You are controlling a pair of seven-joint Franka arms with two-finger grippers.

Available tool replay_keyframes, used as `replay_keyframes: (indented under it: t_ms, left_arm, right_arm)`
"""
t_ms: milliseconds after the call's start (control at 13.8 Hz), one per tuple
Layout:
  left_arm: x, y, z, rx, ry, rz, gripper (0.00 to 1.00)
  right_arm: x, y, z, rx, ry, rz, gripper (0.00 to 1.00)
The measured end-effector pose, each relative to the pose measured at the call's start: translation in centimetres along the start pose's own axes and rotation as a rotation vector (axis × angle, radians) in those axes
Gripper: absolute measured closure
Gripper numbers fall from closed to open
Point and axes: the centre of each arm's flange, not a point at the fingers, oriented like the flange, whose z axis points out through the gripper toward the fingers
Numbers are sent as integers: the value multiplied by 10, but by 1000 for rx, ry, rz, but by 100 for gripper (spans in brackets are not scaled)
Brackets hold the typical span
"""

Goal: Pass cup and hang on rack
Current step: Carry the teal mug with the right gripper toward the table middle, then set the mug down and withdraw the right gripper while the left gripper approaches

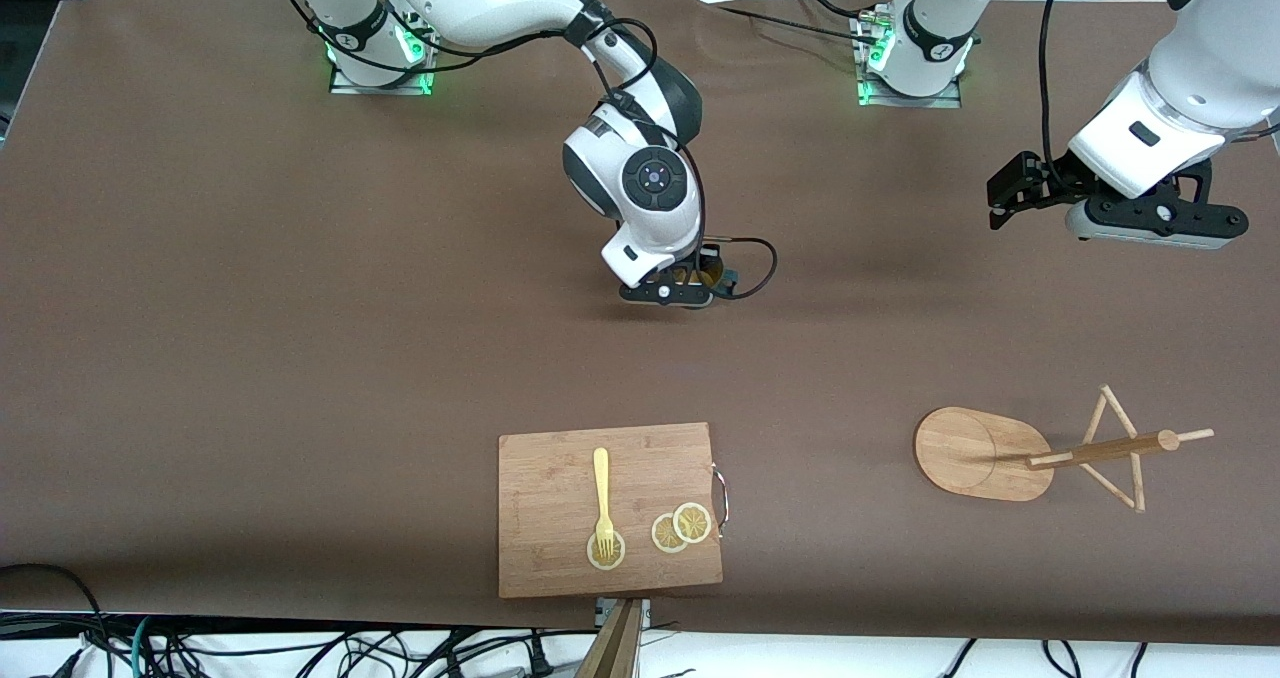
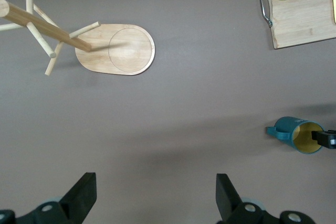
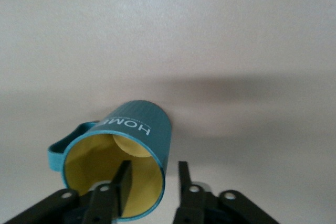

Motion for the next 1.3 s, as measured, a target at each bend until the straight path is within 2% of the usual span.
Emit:
replay_keyframes:
  t_ms: [217, 361, 578, 723, 867, 1084, 1157, 1301]
  left_arm:
    - [4, 5, 26, -1, -82, 10, 0]
    - [12, 2, 51, -5, -133, 7, 0]
    - [15, 5, 76, -7, -208, 28, 0]
    - [12, 20, 88, -15, -256, 122, 0]
    - [13, 38, 97, -39, -267, 267, 0]
    - [12, 56, 123, -182, -239, 474, 0]
    - [12, 62, 139, -231, -210, 543, 0]
    - [9, 75, 171, -276, -140, 681, 0]
  right_arm:
    - [28, 18, -39, -9, -12, -8, 17]
    - [52, 43, -72, -13, -14, -62, 1]
    - [94, 100, -115, -38, -3, -123, 0]
    - [121, 145, -143, -88, 14, -208, 0]
    - [144, 193, -170, -135, 26, -284, 0]
    - [171, 264, -215, -176, 51, -361, 0]
    - [180, 291, -231, -182, 58, -372, 0]
    - [195, 354, -262, -172, 74, -343, 0]
